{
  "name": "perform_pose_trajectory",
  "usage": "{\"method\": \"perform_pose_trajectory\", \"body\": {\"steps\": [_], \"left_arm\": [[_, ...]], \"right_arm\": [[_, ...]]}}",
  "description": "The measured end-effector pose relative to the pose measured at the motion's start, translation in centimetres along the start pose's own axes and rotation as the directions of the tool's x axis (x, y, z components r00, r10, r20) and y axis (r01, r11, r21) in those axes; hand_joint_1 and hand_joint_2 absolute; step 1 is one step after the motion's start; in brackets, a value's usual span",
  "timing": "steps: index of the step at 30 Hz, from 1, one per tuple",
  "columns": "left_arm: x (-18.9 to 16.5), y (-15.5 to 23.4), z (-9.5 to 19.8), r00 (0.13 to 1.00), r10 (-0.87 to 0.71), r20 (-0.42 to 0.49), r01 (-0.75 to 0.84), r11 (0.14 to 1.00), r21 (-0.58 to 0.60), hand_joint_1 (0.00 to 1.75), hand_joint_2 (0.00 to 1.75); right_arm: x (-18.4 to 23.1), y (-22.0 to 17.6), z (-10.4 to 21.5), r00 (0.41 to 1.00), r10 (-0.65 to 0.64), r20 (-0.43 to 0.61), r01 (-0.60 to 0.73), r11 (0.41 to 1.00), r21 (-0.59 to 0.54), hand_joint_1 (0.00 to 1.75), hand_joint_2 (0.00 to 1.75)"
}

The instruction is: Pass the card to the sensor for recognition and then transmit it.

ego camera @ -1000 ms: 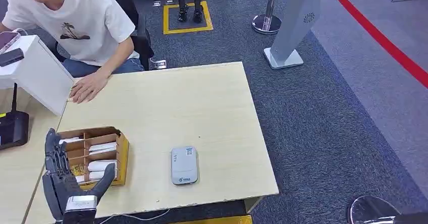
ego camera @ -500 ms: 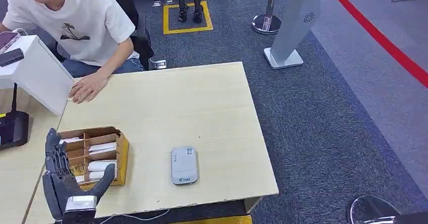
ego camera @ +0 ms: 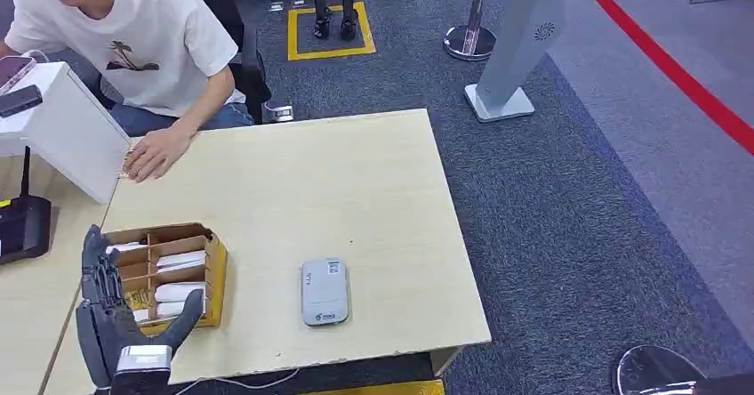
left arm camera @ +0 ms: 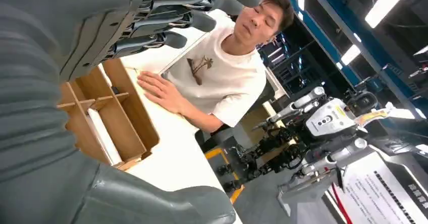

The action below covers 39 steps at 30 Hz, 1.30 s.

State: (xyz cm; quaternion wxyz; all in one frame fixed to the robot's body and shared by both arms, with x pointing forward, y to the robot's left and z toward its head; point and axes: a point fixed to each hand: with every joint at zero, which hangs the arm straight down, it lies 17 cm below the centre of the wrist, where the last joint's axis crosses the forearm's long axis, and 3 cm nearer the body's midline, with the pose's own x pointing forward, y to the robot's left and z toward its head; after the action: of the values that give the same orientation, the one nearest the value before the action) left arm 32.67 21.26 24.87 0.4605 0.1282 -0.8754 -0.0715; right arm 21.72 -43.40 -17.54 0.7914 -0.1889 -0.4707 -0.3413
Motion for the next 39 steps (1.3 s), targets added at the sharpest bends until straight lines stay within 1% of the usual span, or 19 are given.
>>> {"method": "perform_pose_trajectory", "body": {"steps": [15,17,21,24,28,35,39], "left_arm": [[0.0,-0.1,-0.1,1.000,-0.019,0.006,0.019,1.000,-0.017,0.00,1.75],[-0.3,-0.3,-0.1,0.999,-0.045,-0.004,0.045,0.999,-0.029,0.00,1.75],[-2.3,-1.1,0.4,0.986,-0.151,-0.074,0.141,0.982,-0.128,0.00,1.75],[-3.5,-1.3,0.7,0.974,-0.200,-0.102,0.179,0.966,-0.186,0.00,1.75],[-5.5,-1.3,1.1,0.942,-0.304,-0.143,0.256,0.924,-0.283,0.00,1.75],[-8.2,0.3,0.9,0.885,-0.443,-0.146,0.353,0.841,-0.410,0.00,1.75],[-10.2,1.5,0.9,0.835,-0.530,-0.147,0.399,0.769,-0.499,0.00,1.75]], "right_arm": [[-0.1,-0.1,0.1,1.000,0.001,-0.002,-0.001,1.000,-0.002,0.00,0.00],[-0.2,-0.2,0.1,1.000,0.001,-0.003,-0.001,1.000,-0.002,0.00,0.00],[-0.2,-0.3,0.1,1.000,-0.003,-0.005,0.003,1.000,-0.006,0.00,0.00],[-0.3,-0.4,0.2,1.000,-0.006,-0.008,0.006,1.000,-0.009,0.00,0.00],[-0.5,-0.5,0.3,1.000,-0.007,-0.011,0.007,1.000,-0.012,0.00,0.00],[-0.6,-0.8,0.4,1.000,-0.004,-0.014,0.004,1.000,-0.011,0.00,0.00],[-0.7,-0.7,0.4,1.000,-0.001,-0.017,0.001,1.000,-0.008,0.00,0.00]]}}
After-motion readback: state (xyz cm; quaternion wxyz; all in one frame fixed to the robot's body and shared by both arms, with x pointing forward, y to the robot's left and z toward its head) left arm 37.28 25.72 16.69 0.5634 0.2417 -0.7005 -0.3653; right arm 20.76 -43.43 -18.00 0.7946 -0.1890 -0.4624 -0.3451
